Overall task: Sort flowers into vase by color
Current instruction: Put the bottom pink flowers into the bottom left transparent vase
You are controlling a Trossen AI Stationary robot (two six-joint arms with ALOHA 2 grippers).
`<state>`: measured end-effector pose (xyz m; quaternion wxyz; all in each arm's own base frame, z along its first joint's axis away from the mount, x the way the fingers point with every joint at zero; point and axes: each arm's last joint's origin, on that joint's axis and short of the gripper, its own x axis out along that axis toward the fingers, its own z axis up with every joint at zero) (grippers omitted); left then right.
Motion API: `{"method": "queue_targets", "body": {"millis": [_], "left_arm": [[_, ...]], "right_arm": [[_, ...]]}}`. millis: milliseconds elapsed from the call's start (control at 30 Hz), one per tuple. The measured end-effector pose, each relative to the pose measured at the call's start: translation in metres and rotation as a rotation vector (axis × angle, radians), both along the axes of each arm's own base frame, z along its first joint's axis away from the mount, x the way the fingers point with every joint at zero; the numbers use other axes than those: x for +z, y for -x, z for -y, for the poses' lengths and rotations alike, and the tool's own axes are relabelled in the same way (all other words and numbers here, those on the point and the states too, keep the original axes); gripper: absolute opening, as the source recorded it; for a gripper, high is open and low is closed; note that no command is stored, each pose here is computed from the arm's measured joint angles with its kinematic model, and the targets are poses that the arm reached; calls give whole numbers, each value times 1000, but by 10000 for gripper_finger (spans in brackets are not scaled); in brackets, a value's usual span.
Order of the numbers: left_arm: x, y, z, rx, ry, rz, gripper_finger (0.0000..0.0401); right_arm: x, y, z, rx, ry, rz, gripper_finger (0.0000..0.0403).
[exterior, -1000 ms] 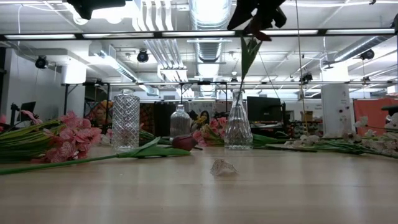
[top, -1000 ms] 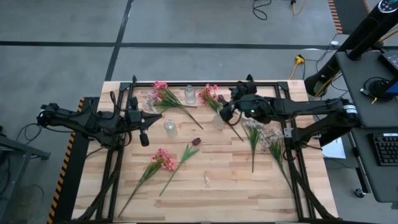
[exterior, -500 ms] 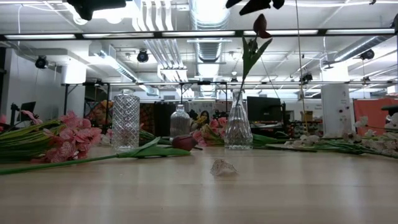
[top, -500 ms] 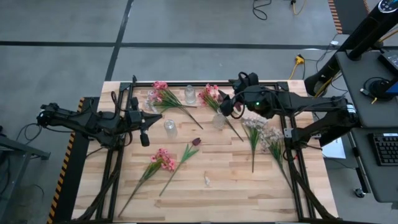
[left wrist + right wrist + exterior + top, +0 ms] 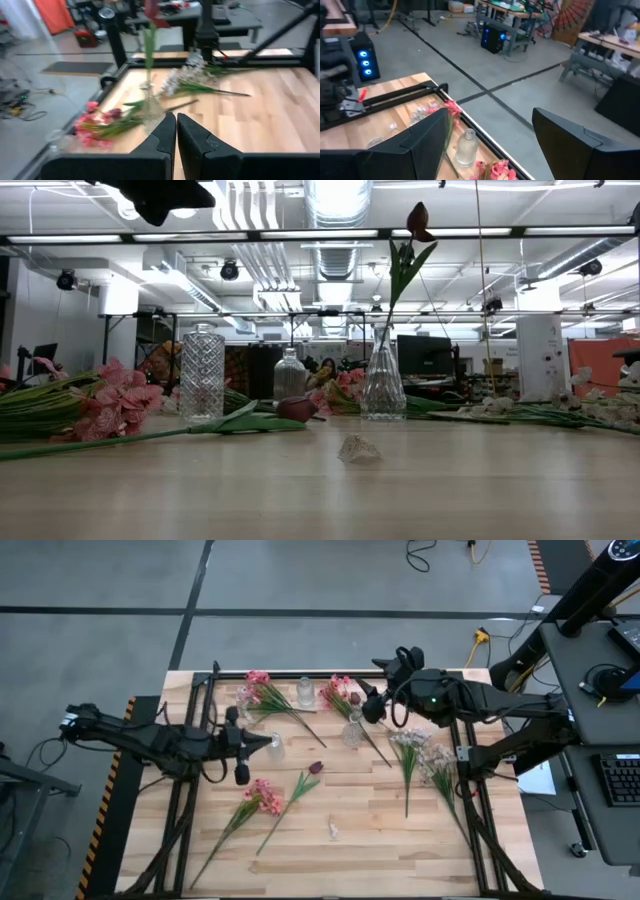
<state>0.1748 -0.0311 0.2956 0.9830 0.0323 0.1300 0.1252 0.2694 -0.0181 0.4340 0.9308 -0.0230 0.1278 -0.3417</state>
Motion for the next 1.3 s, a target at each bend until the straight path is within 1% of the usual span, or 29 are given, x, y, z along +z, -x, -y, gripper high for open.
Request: {"method": "queue_targets", "body": {"millis": [100,233,333,567,667,733,800,867,933,1000,1067,1133,1200,1233,1300], "left_arm": [[1,-6,2,16,62,-22,0],[0,-12,4,30,158,-102,0],[-2,-16,9,31,220,-129,0],[0,-21,28,-14,304,-136,0],[0,-22,39,-35,346,-153,0],[0,-21,46,-30,392,-187,0],[-3,-18,52,6,464,-256,0],[-9,-13,58,54,569,-364,0],[-16,-8,66,109,687,-482,0],[-23,-4,75,160,768,-585,0],[-33,-1,83,218,795,-657,0],[-44,-1,90,306,823,-706,0],[-55,-3,97,386,881,-788,0],[-61,-4,100,418,911,-832,0],[-71,-7,107,464,930,-895,1]], "right_arm": [[2,1,-8,35,12,-12,281],[1,3,-21,83,14,-52,281],[1,6,-29,115,10,-76,281],[2,13,-47,184,7,-93,281],[0,14,-54,238,-27,-103,281],[-2,14,-57,281,-61,-109,281],[-4,15,-60,322,-89,-121,281],[-5,15,-62,347,-99,-137,281],[-6,16,-63,353,-99,-144,281],[-7,17,-63,354,-98,-157,281],[-7,17,-63,354,-96,-163,281],[-6,17,-63,357,-87,-166,281],[-6,17,-63,359,-83,-167,281],[-6,17,-63,360,-80,-169,281],[-6,17,-63,360,-79,-169,281]]}}
